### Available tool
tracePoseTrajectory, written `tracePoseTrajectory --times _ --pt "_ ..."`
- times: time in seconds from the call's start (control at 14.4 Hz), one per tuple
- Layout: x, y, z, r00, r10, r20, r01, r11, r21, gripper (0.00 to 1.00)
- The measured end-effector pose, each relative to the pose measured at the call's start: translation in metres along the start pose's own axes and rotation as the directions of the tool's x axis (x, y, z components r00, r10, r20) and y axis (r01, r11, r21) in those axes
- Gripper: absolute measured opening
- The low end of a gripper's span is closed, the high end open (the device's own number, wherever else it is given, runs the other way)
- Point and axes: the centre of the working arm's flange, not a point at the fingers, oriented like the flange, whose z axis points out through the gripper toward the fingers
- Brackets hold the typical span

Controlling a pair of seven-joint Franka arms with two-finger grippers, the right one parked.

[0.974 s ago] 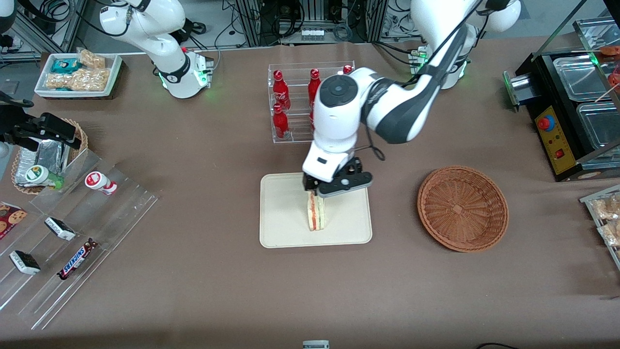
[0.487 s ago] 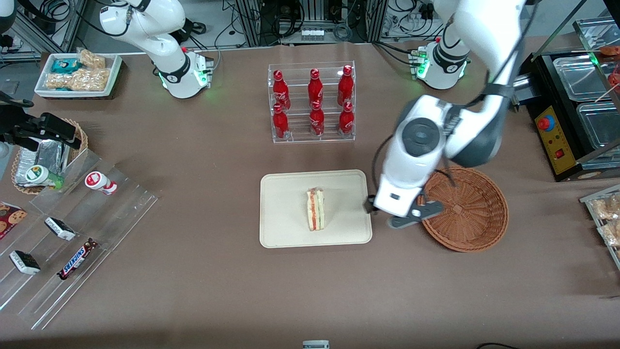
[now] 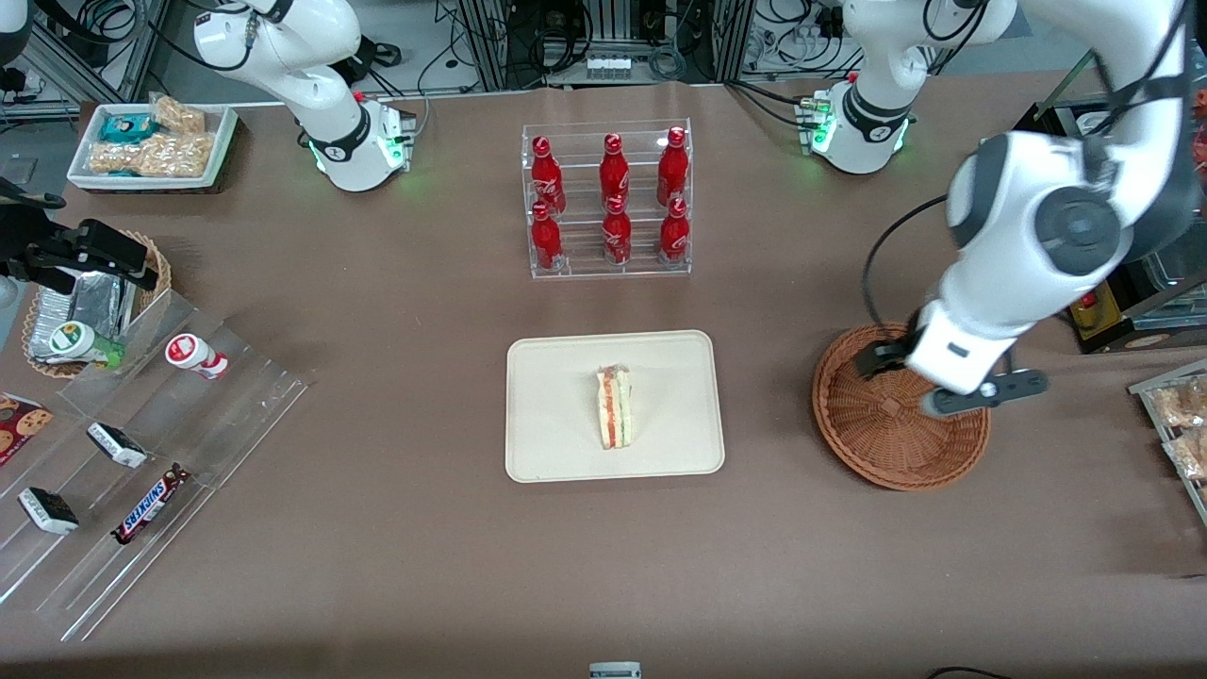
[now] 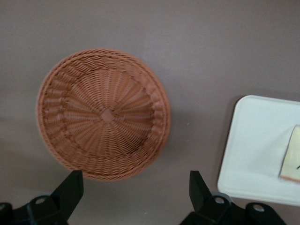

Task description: Place sandwich from basket to tray

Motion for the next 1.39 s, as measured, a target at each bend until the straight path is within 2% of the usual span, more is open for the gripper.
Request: tracePoseTrajectory --times 0.35,0.49,0.77,1.18,1.25,1.39 --pt "-0.015 -0.081 -0.045 0.985 0.158 0.062 -0.158 0.987 -0.011 1.0" --pt "-0.026 -0.097 -0.069 0.976 0.213 0.045 -0.212 0.977 -0.018 1.0" --pt "-0.043 -0.103 -0.103 0.971 0.237 -0.015 -0.238 0.971 -0.019 1.0" --pt "-0.049 -0.097 -0.112 0.967 0.254 -0.033 -0.254 0.967 -0.017 1.0" --pt "-0.05 -0.097 -0.113 0.967 0.254 -0.024 -0.254 0.967 -0.017 1.0" --pt "-0.057 -0.098 -0.112 0.966 0.256 0.026 -0.255 0.967 -0.02 1.0"
